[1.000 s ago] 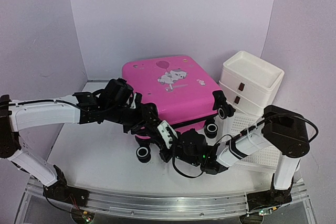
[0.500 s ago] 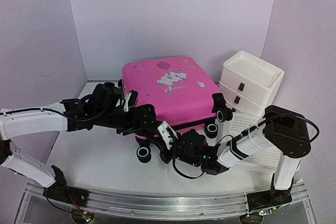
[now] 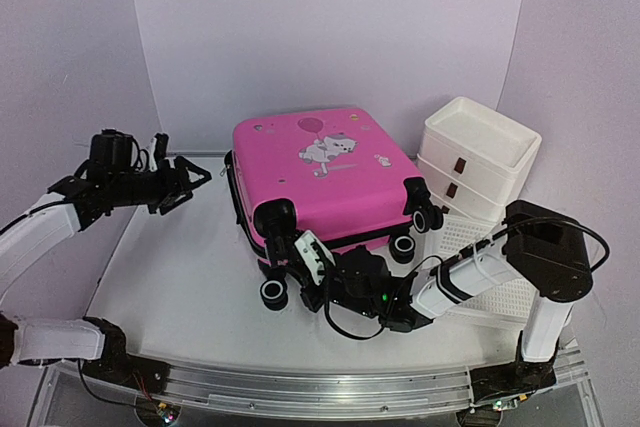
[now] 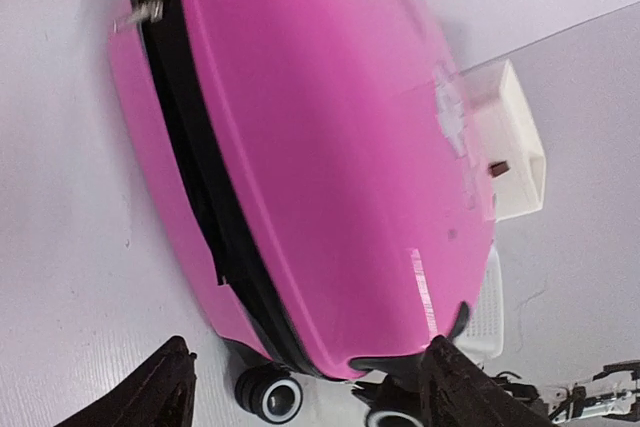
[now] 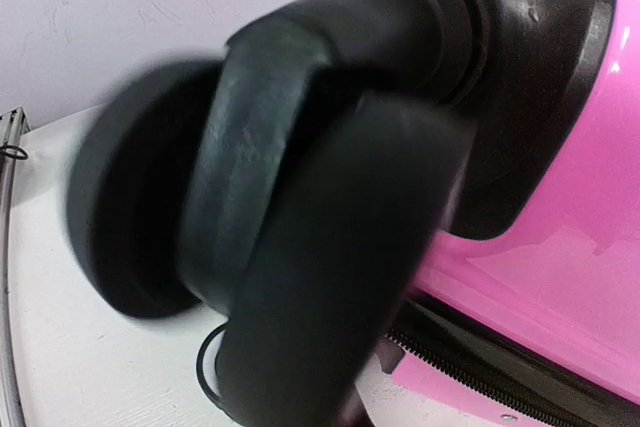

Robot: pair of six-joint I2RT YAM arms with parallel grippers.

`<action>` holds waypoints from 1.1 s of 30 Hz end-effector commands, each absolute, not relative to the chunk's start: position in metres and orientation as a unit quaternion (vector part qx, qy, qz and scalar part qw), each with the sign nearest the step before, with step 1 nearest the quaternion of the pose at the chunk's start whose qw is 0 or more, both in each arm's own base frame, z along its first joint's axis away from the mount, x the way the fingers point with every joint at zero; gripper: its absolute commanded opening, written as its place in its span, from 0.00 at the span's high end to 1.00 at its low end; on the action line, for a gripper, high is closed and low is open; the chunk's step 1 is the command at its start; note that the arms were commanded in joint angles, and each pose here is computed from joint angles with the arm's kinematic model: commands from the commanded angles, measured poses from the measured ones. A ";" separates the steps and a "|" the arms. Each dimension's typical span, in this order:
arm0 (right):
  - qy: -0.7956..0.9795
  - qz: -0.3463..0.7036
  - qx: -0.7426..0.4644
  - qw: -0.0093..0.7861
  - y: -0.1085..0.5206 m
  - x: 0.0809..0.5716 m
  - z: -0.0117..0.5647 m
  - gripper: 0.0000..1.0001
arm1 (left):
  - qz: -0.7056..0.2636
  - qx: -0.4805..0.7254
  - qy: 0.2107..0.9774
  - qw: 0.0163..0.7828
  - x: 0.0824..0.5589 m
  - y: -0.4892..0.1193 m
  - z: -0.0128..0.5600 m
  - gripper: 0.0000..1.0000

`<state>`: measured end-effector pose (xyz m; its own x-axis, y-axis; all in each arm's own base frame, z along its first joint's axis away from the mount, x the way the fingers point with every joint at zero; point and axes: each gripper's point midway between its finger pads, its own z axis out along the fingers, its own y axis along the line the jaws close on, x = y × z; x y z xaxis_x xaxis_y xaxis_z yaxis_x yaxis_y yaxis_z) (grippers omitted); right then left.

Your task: Open, take out, and arrange the luggage

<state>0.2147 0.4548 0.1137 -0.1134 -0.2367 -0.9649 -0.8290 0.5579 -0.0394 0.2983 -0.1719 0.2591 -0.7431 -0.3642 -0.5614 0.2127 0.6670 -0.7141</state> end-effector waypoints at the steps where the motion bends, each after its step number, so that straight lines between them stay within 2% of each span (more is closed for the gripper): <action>1: 0.652 0.328 -0.420 0.540 0.489 0.172 0.146 1.00 | -0.466 -0.022 0.840 0.276 0.312 -0.202 0.215 0.26; 8: 0.659 0.305 -0.416 0.547 0.508 0.159 0.139 1.00 | -0.471 -0.014 0.846 0.251 0.330 -0.216 0.174 0.29; 14: 0.659 0.292 -0.391 0.572 0.536 0.144 0.141 1.00 | -0.484 0.002 0.845 0.227 0.342 -0.242 0.141 0.41; 23: 0.668 0.251 -0.320 0.623 0.569 0.164 0.156 1.00 | -0.475 0.014 0.857 0.198 0.335 -0.259 0.101 0.60; 33: 0.649 0.158 -0.329 0.668 0.611 0.189 0.157 1.00 | -0.471 0.003 0.859 0.199 0.312 -0.247 0.081 0.65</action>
<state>0.2384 0.5410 0.1119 -0.0101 -0.3292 -0.9442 -0.4421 0.8484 -0.2911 0.3503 -0.2399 0.1246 -0.8597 -0.2582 -0.4407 0.2634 0.5151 -0.8157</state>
